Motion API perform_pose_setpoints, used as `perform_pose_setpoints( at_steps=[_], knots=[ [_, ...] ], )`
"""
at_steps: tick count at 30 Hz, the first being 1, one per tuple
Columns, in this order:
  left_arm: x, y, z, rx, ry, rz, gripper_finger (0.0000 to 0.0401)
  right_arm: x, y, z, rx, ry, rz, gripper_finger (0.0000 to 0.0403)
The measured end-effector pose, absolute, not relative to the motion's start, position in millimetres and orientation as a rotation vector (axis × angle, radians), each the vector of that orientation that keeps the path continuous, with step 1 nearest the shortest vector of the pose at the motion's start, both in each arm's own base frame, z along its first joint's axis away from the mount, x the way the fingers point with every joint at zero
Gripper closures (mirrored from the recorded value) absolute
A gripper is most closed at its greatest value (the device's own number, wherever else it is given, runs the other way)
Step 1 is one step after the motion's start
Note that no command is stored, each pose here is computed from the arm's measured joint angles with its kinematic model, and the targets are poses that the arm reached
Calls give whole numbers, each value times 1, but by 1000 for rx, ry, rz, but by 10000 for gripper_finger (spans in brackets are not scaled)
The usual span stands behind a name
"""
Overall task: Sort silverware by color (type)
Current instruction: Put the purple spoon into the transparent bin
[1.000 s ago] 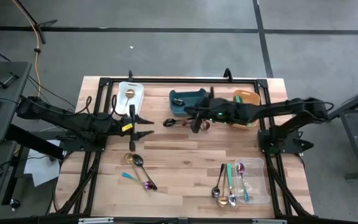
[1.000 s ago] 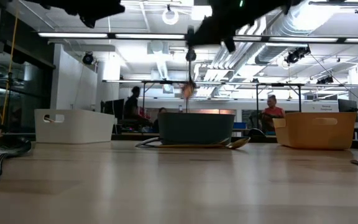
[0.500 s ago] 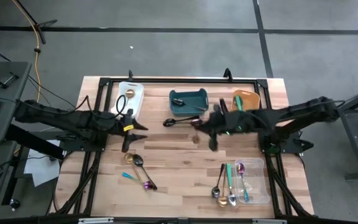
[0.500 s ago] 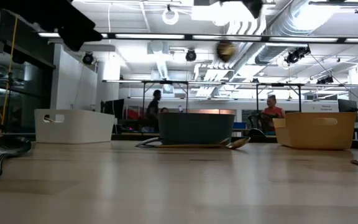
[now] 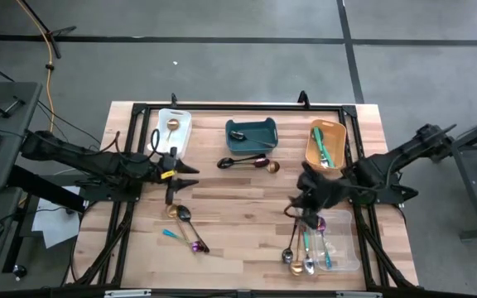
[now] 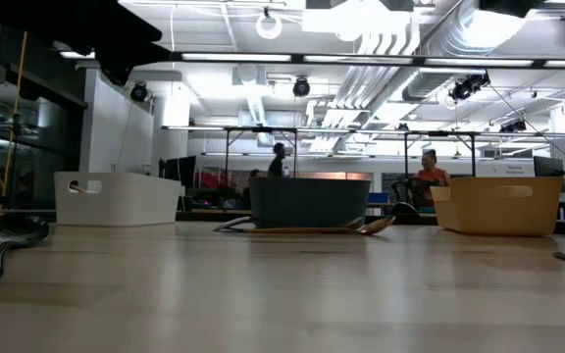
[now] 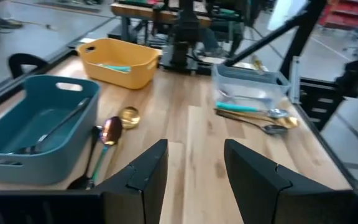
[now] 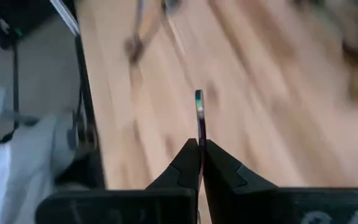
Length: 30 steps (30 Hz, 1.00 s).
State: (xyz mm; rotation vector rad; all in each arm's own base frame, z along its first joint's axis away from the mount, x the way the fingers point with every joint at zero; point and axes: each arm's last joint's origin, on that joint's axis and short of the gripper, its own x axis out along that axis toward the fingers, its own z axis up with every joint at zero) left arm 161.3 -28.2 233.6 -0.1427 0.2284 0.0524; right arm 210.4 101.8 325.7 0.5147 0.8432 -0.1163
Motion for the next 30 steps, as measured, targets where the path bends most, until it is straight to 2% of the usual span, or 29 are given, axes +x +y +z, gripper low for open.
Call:
perform_pose_setpoints(
  at_steps=[8,14,19,23,30],
  knots=[
    [163,-27,239,-152,166,98,249,174,118,314,767,1197,-315,403],
    [163,-27,239,-153,164,98,249,163,130,305,866,1267,-490,403],
    [163,-28,239,-159,171,82,249,156,139,270,929,1360,-667,403],
    [163,-29,238,-204,175,52,249,153,142,245,971,1427,-706,403],
    [163,-29,239,-215,169,51,249,151,140,228,970,1438,-719,402]
  ],
)
